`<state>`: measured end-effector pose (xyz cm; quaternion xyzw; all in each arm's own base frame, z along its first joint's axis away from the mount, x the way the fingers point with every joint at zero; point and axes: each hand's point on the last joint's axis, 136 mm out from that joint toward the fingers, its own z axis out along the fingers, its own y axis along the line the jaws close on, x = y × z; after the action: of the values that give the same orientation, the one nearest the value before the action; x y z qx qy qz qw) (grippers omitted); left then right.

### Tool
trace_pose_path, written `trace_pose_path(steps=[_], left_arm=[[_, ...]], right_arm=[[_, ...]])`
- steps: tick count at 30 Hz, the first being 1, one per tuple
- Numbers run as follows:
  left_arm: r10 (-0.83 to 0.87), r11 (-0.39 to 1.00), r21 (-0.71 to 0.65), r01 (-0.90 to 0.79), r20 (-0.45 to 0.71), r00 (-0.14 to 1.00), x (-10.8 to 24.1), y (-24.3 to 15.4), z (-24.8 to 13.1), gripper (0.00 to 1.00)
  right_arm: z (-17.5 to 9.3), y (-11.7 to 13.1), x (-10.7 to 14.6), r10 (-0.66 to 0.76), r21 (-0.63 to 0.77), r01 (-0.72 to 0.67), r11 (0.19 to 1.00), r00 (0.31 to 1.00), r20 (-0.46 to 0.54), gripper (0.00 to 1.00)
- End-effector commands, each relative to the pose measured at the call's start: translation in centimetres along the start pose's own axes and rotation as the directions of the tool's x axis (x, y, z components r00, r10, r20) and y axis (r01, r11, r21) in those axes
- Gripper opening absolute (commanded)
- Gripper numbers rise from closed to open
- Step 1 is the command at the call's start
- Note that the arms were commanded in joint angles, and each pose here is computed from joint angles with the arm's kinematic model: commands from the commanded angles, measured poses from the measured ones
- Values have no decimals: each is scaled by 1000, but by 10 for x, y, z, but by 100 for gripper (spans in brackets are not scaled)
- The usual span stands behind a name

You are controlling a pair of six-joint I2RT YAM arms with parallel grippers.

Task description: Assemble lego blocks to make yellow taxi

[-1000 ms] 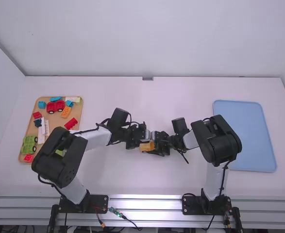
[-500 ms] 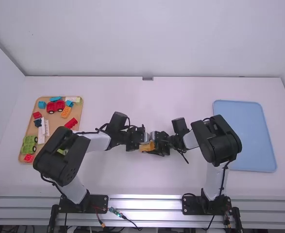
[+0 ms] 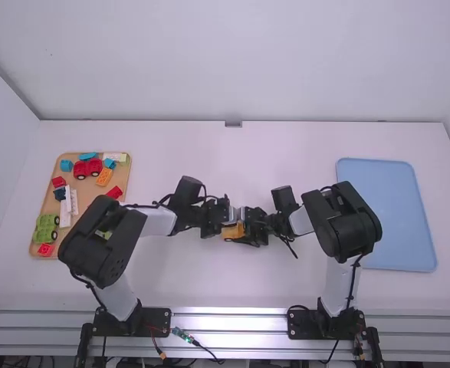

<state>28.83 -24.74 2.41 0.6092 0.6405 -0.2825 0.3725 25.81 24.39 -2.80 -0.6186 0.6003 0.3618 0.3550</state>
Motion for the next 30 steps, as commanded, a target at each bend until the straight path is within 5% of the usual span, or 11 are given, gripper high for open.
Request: trace_pose_path(steps=[1, 16, 30], left_arm=[[-57, 998, -32, 53, -155, 986, 41, -6, 2, 2], [-94, 992, -107, 69, -257, 962, 53, 3, -13, 2], [-42, 999, -28, 37, -188, 981, 33, -12, -14, 2]], right_arm=[[2, 3, 3, 8, -14, -8, 1000, 1000, -1, 62], [2, 3, 3, 8, -14, -8, 1000, 1000, -1, 62], [2, 3, 3, 5, -13, -5, 1000, 1000, 1, 62]])
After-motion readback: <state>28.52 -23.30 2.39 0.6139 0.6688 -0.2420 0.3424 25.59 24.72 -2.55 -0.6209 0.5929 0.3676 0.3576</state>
